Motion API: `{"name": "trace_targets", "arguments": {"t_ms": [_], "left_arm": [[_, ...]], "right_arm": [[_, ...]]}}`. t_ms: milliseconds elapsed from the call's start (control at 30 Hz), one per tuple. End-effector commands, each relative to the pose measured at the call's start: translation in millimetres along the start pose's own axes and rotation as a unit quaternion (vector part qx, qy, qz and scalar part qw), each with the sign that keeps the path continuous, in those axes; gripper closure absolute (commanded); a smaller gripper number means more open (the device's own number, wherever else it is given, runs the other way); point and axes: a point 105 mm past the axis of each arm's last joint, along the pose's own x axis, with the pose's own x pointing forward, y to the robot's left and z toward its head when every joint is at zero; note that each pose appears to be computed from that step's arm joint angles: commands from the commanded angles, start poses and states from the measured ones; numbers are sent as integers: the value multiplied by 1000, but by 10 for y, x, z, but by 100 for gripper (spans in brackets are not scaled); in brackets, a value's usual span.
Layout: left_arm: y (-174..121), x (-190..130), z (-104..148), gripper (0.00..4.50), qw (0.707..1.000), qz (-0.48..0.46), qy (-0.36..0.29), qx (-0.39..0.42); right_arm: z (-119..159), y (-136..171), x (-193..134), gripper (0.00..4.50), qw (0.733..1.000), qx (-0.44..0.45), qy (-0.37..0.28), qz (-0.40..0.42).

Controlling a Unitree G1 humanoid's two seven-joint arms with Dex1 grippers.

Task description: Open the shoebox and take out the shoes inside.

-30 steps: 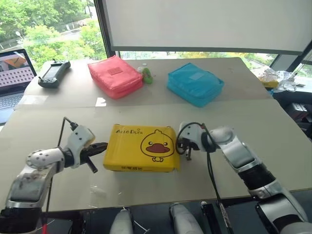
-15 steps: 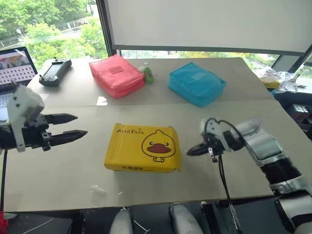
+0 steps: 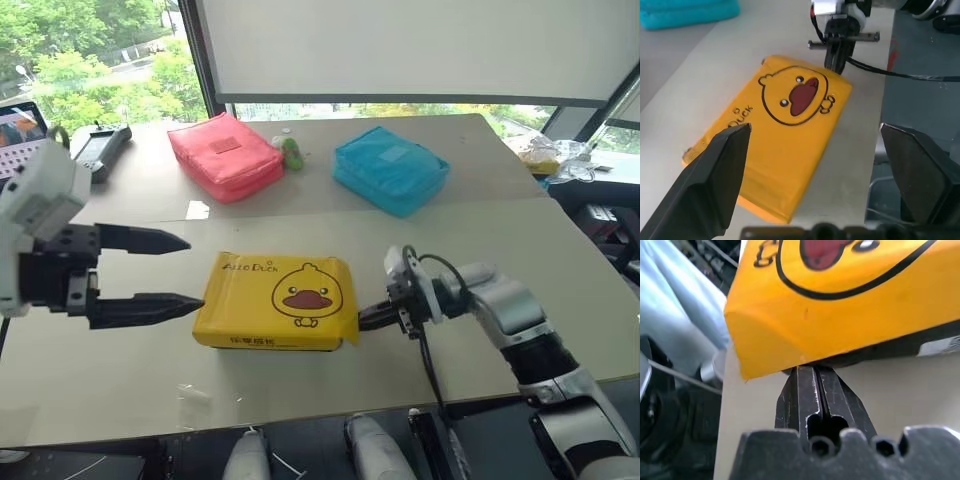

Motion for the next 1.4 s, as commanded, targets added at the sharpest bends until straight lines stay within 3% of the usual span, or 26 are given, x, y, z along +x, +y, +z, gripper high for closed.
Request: {"name": "trace_targets", "arguments": {"t_ms": [33, 133, 200, 300, 367, 500, 600, 667, 700, 800, 1000, 1133, 1267, 1400], "left_arm": [[8, -210, -65, 7, 997, 38, 54, 33], [18, -308, -21, 7, 997, 53, 43, 35], [-49, -299, -9, 7, 998, 45, 32, 32], [-119, -250, -37, 7, 999, 39, 21, 26], [-128, -217, -88, 7, 999, 44, 22, 21], [-140, -185, -134, 7, 999, 50, 19, 11], [-122, -166, -166, 7, 998, 53, 21, 7], [-89, -158, -231, 7, 998, 59, 34, -8], [-70, -155, -295, 0, 996, 64, 54, -9], [-44, -179, -412, 0, 994, 69, 86, -12], [7, -199, -539, 0, 990, 82, 114, -30], [35, -242, -552, 0, 988, 96, 114, -37], [-30, -253, -556, 0, 989, 90, 112, -43], [-59, -259, -571, 0, 988, 91, 113, -47]], "right_arm": [[422, 88, -109, 450, 995, 12, -86, 47], [589, 10, -49, 450, 993, -2, -111, 40], [708, -261, 65, 450, 992, -39, -114, -39], [873, -754, 139, 450, 969, -95, -103, -203], [921, -845, 127, 450, 960, -124, -87, -235], [1077, -612, 151, 450, 970, -154, -77, -173], [1061, -356, 208, 450, 975, -184, -34, -119], [1022, -175, 254, 450, 965, -243, 17, -94], [1047, -141, 277, 406, 962, -256, 27, -92], [1069, -6, 350, 333, 965, -252, 48, -59], [954, 1, 686, 120, 962, -247, 91, -68], [870, 21, 779, 2, 968, -220, 100, -62], [966, 76, 798, 2, 982, -167, 64, -62], [908, 127, 810, 2, 983, -154, 85, -55]]}}
